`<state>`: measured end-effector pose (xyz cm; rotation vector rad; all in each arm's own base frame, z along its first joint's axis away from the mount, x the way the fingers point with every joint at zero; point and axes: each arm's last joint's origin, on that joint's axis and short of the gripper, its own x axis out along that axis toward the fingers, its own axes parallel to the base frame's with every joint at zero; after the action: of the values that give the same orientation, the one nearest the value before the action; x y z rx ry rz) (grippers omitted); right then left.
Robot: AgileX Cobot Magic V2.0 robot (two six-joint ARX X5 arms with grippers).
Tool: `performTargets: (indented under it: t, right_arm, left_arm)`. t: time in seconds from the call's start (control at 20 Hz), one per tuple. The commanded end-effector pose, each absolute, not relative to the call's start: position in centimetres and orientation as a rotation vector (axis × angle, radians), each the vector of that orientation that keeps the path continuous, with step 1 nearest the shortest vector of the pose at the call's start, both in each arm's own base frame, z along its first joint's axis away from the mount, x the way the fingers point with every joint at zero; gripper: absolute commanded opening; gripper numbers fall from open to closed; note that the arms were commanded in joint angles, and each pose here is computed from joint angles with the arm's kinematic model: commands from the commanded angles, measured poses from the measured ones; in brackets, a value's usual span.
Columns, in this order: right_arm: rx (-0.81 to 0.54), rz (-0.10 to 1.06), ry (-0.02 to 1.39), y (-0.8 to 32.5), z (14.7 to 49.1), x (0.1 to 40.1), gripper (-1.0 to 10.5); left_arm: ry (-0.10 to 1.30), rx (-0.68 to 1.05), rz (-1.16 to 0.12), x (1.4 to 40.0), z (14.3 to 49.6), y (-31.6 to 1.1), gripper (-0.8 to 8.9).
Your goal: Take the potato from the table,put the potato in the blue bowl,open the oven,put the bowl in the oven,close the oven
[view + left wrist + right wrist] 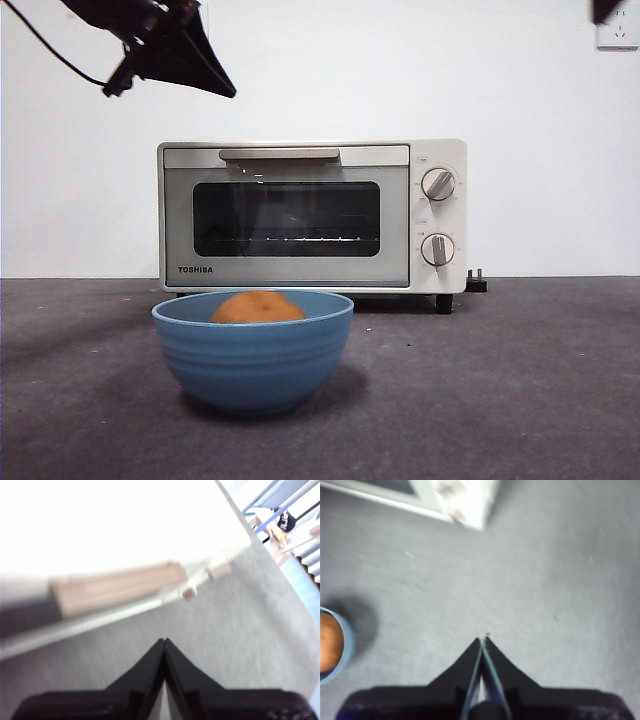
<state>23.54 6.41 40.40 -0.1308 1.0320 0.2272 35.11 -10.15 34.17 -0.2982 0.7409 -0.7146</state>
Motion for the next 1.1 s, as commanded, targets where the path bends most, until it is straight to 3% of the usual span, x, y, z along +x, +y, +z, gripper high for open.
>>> performTargets:
  t: [0.05,0.25,0.4,0.5,0.75,1.1]
  right_arm:
    - [-0.089,0.256,1.018,5.1,38.6,21.9,-0.1]
    - [0.024,0.244,1.033,2.6,35.6,19.4,-0.1]
    - [0.226,0.431,1.048,1.8,33.9,18.1,-0.1]
    - [0.295,0.494,1.036,1.4,33.0,17.7,-0.1]
    - [0.311,0.497,1.051,1.3,32.2,17.5,-0.1]
    - [0.312,0.497,1.050,1.3,32.2,17.5,-0.1]
  left_arm:
    - [0.758,-0.302,-0.715,36.7,33.7,-10.7,-0.05]
    - [0.779,-0.305,-0.710,38.9,32.8,-11.3,-0.05]
    - [0.788,-0.277,-0.634,39.9,31.9,-11.5,-0.06]
    - [0.788,-0.265,-0.605,40.4,31.3,-11.6,-0.05]
    - [0.733,-0.256,-0.599,41.1,31.1,-11.8,-0.05]
    - [0.797,-0.215,-0.611,40.9,30.0,-12.2,-0.06]
